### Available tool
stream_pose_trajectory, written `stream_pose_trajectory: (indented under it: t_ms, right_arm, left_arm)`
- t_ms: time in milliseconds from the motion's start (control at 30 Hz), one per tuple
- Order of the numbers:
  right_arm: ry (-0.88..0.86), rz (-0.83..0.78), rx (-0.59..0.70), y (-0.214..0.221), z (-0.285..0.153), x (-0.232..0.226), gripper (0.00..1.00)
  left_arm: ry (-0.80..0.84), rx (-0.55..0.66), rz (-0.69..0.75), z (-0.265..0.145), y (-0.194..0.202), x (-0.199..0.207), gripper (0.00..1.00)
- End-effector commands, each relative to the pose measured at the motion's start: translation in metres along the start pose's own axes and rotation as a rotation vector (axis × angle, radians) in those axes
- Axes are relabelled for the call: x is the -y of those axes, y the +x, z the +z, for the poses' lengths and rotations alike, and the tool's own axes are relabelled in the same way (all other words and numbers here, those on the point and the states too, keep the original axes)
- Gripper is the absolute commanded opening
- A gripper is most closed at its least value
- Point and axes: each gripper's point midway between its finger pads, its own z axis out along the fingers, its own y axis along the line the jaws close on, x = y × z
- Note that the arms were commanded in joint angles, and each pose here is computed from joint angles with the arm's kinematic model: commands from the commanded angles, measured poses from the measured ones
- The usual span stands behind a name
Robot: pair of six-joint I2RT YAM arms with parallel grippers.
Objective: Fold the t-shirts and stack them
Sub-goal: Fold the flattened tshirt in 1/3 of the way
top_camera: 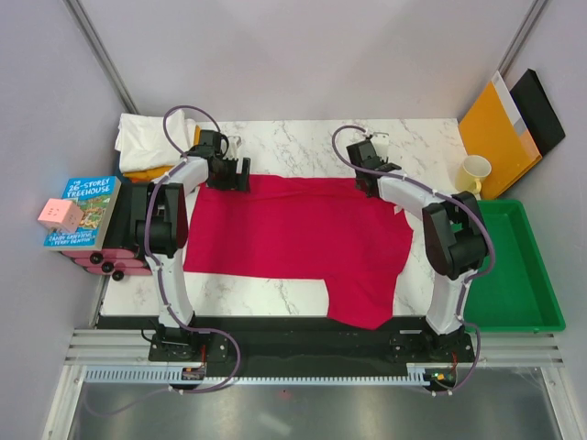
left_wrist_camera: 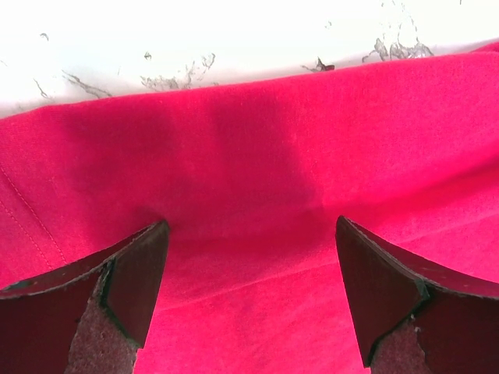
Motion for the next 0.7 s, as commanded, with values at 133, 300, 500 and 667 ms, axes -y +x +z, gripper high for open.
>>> stream_pose_trajectory:
  t_ms: [133, 300, 500, 667]
  right_arm:
    - [-0.056, 0.014, 0.033, 0.010, -0.034, -0.010, 0.42]
    - [-0.043, -0.004, -0.008, 0.031, -0.023, -0.011, 0.41]
    - [-0.025, -0.037, -0.008, 0.032, -0.007, -0.017, 0.40]
    - [-0.019, -0.050, -0.008, 0.026, 0.004, -0.024, 0.40]
  left_arm:
    - [0.022, -0.021, -0.022, 0.008, 0.001, -0.001, 0.94]
    - [0.024, -0.028, -0.022, 0.009, 0.004, -0.001, 0.94]
    - [0.021, -0.031, -0.021, 0.009, 0.005, -0.001, 0.94]
    - [0.020, -0.034, -0.020, 0.009, 0.006, -0.001, 0.94]
